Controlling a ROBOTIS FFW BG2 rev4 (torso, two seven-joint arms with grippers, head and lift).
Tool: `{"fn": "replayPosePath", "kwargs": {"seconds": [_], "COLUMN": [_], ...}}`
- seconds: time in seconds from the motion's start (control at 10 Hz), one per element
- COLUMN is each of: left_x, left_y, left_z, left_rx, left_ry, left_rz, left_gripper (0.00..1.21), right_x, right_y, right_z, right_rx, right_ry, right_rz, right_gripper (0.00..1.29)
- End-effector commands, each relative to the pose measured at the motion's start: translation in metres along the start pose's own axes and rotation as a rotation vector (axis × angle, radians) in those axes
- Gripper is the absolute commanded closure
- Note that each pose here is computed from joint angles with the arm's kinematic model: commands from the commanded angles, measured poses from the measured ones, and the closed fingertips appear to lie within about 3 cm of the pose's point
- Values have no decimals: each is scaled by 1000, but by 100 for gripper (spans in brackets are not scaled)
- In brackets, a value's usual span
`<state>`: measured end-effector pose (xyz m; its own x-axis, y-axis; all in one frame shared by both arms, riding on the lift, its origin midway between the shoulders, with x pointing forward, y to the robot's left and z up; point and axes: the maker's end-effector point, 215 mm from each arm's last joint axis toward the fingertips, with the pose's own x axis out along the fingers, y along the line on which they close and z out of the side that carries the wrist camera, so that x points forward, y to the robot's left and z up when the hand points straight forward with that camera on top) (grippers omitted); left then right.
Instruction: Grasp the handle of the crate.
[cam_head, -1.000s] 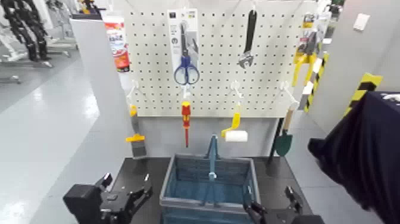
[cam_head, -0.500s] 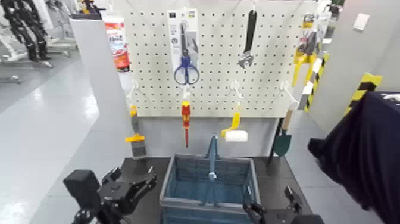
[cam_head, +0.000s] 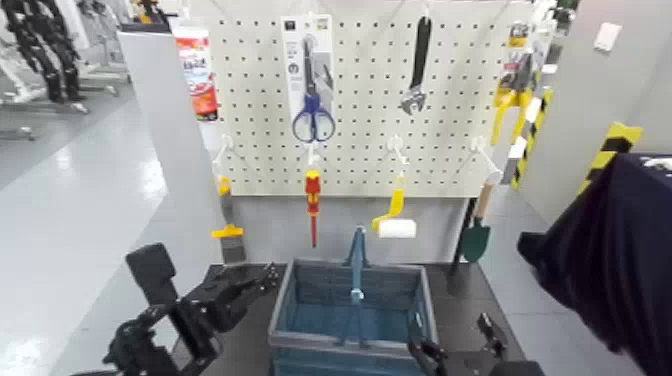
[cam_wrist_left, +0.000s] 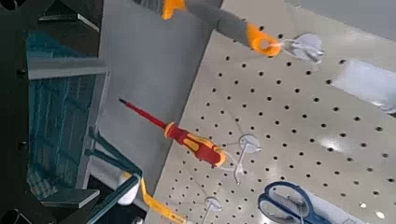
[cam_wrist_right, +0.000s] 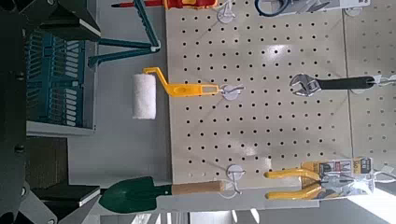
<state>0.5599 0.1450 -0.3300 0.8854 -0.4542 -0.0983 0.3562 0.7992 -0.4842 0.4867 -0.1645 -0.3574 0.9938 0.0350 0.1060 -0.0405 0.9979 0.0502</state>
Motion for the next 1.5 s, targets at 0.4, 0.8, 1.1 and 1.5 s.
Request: {"fn": "replayPosePath", "kwargs": {"seconds": [0.4, 0.8, 1.1, 1.5], "left_x": [36, 60, 81, 96], "left_y": [-37, -70, -91, -118], "left_z": [-19, -32, -42, -52], "left_rx": [-214, -398, -479, -625], "left_ry": [178, 255, 313, 400], "left_rz": [-196, -325, -389, -464], "left_gripper": [9, 10, 10, 10], "right_x": [1, 2, 3, 5], "right_y": [2, 1, 1, 5], "right_z": [2, 3, 4, 7], "right_rx": [4, 12, 18, 25], "right_ry": [-10, -16, -21, -32], "right_rz": [5, 4, 4, 10], "right_gripper": [14, 14, 14, 14]}}
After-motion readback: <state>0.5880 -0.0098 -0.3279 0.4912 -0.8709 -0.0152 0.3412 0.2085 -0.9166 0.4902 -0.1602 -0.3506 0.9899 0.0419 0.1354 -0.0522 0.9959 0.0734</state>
